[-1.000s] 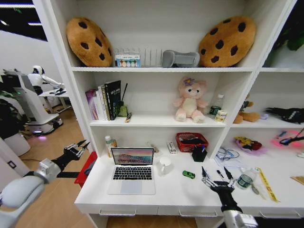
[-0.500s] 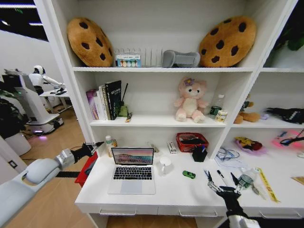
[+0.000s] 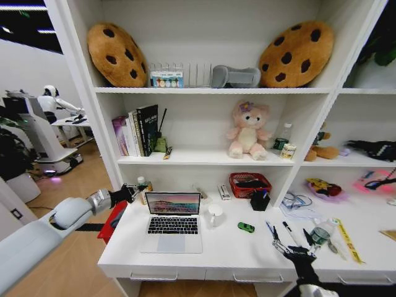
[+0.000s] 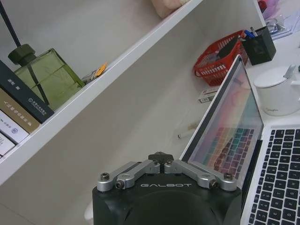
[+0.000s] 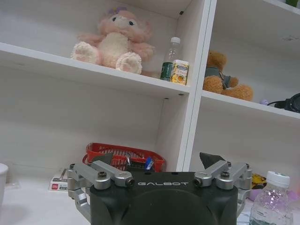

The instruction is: Organize the objects on the table.

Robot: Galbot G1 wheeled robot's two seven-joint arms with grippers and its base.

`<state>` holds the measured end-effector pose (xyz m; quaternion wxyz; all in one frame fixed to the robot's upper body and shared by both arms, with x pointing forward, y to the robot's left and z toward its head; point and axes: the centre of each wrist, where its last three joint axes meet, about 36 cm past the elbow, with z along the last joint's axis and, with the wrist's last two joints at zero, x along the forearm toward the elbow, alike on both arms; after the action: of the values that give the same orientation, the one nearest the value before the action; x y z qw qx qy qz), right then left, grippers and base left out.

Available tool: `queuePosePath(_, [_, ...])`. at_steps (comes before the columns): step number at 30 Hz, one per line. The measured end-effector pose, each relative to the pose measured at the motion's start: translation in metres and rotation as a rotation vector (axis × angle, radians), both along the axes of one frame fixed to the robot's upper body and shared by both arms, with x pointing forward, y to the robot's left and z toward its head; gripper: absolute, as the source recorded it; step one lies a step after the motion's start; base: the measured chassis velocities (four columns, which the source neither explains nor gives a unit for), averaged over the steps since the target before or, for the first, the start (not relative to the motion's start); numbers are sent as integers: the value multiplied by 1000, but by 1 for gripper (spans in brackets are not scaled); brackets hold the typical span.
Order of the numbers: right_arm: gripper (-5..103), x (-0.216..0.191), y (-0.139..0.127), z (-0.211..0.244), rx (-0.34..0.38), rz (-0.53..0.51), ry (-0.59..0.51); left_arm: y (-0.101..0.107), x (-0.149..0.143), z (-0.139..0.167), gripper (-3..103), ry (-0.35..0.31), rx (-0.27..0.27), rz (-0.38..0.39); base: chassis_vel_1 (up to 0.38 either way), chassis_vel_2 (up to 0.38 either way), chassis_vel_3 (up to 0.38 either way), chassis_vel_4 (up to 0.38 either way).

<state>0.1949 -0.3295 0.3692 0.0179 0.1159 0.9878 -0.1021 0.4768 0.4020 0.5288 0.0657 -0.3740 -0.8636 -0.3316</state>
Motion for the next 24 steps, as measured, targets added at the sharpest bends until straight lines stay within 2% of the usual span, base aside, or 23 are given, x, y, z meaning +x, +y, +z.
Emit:
queuePosePath(4, [100, 0, -1, 0, 0, -4, -1, -4, 21, 0, 0, -6, 3, -11, 0, 0, 0, 0])
queuePosePath(11, [100, 1, -4, 1, -6, -11, -5, -9, 31, 0, 0, 2, 3, -57, 0, 0, 0, 0])
queuePosePath(15, [100, 0, -5, -2, -4, -17, -2, 4, 26, 7, 0, 61, 49, -151, 0, 0, 0, 0])
queuePosePath(16, [100, 0, -5, -2, -4, -17, -2, 4, 26, 7, 0, 61, 49, -151, 0, 0, 0, 0])
queuePosePath(18, [100, -1, -4, -2, -2, -17, -3, 10, 23, 11, 0, 101, 85, -210, 0, 0, 0, 0])
queuePosePath(19, [100, -1, -4, -2, -2, -17, -3, 10, 23, 11, 0, 101, 85, -210, 0, 0, 0, 0])
queuePosePath(21, [100, 0, -4, -2, -3, -14, -3, 11, 20, 15, 0, 119, 112, -263, 0, 0, 0, 0])
queuePosePath(24, [100, 0, -6, -1, -5, -15, -6, 11, 17, 15, 0, 120, 111, -270, 0, 0, 0, 0])
